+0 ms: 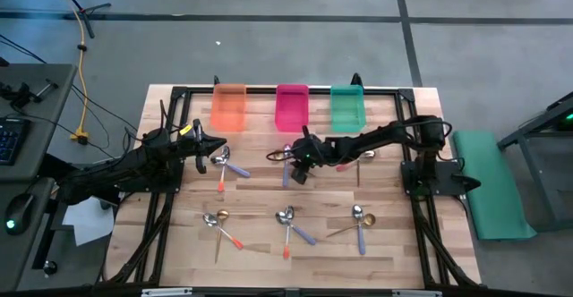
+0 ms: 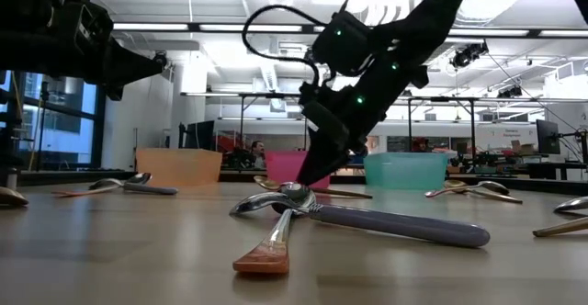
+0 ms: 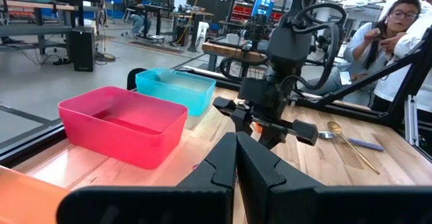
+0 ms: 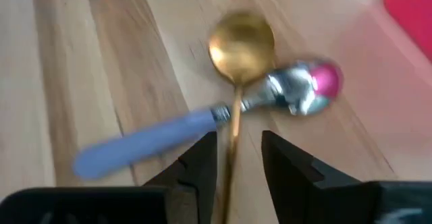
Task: Sort silverware by color (type)
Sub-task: Put the golden spoon into the green bin
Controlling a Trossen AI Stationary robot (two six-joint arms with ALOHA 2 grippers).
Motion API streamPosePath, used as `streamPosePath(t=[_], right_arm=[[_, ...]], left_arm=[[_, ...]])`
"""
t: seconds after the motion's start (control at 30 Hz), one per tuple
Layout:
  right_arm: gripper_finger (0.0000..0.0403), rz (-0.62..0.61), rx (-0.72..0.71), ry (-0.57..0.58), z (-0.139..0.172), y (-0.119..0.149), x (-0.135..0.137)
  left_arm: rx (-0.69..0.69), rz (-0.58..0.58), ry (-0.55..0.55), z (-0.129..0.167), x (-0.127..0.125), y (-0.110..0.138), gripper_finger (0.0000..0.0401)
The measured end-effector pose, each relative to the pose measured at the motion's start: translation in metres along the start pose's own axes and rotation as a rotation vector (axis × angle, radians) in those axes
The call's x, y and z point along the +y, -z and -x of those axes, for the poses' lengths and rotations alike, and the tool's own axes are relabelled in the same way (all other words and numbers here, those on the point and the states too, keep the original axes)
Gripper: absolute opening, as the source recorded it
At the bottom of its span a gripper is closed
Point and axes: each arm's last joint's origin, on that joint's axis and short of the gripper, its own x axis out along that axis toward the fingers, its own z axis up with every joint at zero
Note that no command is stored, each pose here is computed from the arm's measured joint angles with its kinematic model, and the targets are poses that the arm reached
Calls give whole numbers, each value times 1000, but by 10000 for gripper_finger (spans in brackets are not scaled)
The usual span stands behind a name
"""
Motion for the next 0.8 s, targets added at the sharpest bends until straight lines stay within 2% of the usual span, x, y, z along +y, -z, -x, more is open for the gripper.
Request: streamPosePath(t=[0.37,0.67,0.8], right_arm=[[100,51,70,47,-2,3,-20],[44,147,95,16,-5,4,-24],[24,128,96,15,-6,5,-24]], left_arm=[[0,0,0,0,0,0,3],[0,0,0,0,0,0,3],[0,0,0,0,0,0,3]])
